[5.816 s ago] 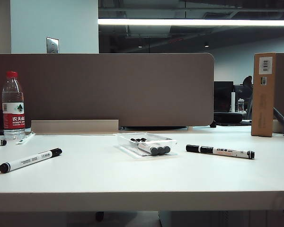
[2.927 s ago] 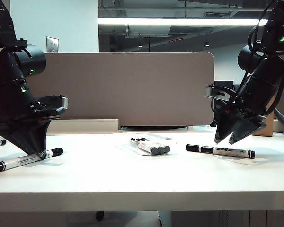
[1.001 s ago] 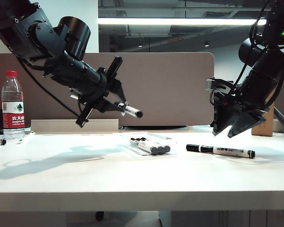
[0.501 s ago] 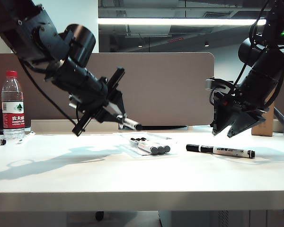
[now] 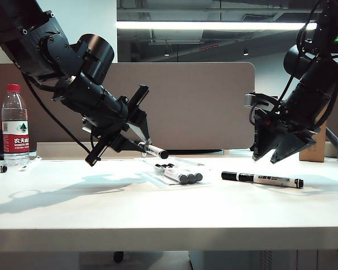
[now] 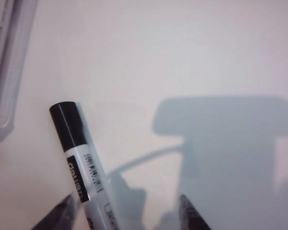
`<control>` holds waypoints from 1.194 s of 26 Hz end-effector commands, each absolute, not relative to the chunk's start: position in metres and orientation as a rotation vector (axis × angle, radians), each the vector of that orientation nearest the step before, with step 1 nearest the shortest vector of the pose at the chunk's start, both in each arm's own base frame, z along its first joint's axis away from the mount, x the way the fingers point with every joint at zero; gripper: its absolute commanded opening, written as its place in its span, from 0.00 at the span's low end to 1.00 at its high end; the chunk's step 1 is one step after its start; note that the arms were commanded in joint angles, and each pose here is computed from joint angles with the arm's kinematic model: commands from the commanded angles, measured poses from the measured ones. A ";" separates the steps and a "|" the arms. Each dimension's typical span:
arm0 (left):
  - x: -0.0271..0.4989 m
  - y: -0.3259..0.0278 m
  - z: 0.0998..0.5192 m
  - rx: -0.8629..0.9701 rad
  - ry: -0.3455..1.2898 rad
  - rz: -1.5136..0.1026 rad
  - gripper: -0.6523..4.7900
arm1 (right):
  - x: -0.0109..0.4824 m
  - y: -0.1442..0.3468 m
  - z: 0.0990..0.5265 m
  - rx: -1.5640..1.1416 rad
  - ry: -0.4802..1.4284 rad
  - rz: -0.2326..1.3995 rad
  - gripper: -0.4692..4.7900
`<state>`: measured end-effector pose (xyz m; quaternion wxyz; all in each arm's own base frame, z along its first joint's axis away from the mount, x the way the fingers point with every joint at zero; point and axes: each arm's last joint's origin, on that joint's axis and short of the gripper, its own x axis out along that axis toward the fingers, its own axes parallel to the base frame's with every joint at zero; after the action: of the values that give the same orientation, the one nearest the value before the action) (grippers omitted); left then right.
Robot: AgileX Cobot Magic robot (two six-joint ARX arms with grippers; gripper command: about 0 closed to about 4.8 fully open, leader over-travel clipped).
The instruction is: Pick up the markers scattered on the table and put them into the packaging box, making sure the markers fit the shape of the box's grooves.
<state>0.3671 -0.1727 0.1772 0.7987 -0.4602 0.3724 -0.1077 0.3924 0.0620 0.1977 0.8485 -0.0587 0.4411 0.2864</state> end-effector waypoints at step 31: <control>0.369 -0.176 0.184 -0.963 0.764 -0.301 0.47 | 0.393 0.064 0.204 -0.101 0.889 0.646 0.61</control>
<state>0.3673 -0.1753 0.1796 0.8036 -0.4514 0.3651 -0.1307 0.3929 0.0632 0.1986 0.8476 -0.0492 0.4325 0.3034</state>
